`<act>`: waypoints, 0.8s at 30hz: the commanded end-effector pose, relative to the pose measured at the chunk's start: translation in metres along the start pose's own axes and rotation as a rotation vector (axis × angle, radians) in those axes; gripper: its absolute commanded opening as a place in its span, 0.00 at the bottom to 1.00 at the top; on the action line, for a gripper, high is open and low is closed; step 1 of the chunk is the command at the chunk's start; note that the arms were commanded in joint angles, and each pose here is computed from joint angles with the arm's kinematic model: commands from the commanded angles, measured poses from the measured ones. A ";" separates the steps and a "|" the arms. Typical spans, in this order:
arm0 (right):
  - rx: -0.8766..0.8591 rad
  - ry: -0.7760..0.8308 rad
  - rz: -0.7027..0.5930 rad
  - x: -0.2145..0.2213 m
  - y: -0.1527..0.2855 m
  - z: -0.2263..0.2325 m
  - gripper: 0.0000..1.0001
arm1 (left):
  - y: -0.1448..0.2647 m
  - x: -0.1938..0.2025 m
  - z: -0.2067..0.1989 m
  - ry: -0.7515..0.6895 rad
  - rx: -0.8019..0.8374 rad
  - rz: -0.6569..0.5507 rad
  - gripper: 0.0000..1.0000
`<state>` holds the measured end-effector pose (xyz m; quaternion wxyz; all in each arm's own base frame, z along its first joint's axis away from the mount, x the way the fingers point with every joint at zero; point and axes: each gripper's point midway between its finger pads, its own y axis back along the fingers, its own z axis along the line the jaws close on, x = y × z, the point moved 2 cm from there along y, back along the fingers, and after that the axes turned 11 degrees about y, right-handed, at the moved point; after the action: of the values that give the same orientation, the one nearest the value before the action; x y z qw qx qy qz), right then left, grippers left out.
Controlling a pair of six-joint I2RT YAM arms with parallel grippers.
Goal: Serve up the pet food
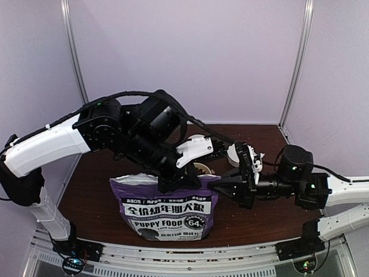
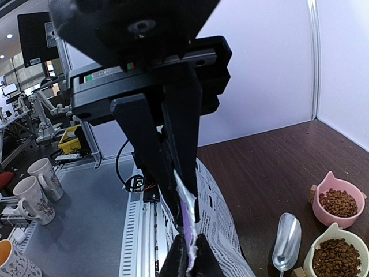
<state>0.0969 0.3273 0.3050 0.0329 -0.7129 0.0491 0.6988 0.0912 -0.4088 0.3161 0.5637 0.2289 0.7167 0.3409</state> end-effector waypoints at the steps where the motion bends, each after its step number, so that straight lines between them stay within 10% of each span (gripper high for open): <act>1: -0.013 0.011 -0.081 -0.018 0.002 0.002 0.07 | 0.005 -0.018 -0.003 0.004 0.031 -0.076 0.00; 14: -0.036 -0.001 -0.089 -0.021 -0.008 0.002 0.17 | 0.005 -0.018 -0.003 0.006 0.031 -0.078 0.00; 24: -0.009 -0.012 -0.081 -0.021 -0.010 -0.002 0.00 | 0.006 -0.015 0.001 0.015 0.024 -0.073 0.11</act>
<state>0.0977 0.3389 0.3058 0.0337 -0.7077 0.0291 0.7051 0.0915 -0.4085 0.3163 0.5592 0.2303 0.7210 0.3382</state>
